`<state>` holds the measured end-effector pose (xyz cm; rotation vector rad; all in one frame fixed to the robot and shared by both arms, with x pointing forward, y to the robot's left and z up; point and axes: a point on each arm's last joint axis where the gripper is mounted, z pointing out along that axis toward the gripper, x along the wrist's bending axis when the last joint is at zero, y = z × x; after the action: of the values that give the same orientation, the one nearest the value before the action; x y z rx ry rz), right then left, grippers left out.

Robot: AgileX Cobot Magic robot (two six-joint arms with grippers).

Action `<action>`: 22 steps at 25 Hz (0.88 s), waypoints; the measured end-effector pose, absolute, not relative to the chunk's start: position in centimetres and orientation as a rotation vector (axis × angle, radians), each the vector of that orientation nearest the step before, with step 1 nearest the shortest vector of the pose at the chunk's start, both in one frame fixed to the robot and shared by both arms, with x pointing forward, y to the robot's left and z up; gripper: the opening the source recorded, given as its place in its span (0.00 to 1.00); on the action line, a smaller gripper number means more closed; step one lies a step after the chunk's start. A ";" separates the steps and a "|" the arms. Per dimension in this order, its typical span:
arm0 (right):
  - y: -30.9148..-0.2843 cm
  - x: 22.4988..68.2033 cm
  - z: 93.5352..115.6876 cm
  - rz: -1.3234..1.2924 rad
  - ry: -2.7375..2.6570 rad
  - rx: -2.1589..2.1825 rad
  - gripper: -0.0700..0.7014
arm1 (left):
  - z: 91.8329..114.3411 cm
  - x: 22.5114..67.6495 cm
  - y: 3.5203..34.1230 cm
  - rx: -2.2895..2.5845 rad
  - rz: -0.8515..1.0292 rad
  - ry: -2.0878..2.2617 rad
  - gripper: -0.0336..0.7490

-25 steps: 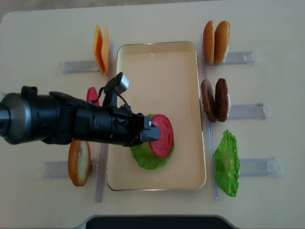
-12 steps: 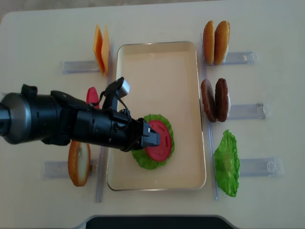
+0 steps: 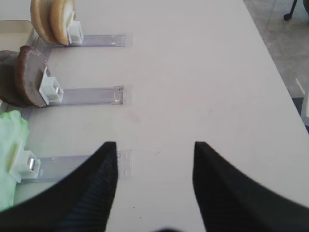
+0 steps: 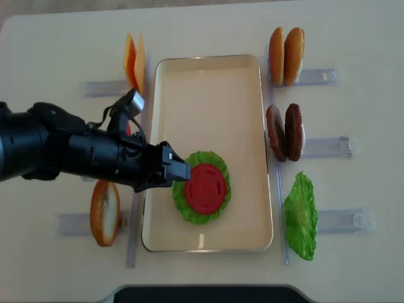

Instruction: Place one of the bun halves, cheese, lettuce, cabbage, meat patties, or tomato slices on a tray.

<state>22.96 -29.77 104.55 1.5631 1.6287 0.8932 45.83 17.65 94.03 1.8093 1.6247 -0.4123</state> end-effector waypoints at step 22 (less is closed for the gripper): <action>-29.8 23.0 104.6 0.892 1.628 1.563 0.57 | 107.4 47.7 26.1 2.066 0.239 1.842 0.59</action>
<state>22.96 -29.78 104.55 1.5630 1.6285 0.8922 47.74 26.09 107.42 2.0656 1.8420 0.2391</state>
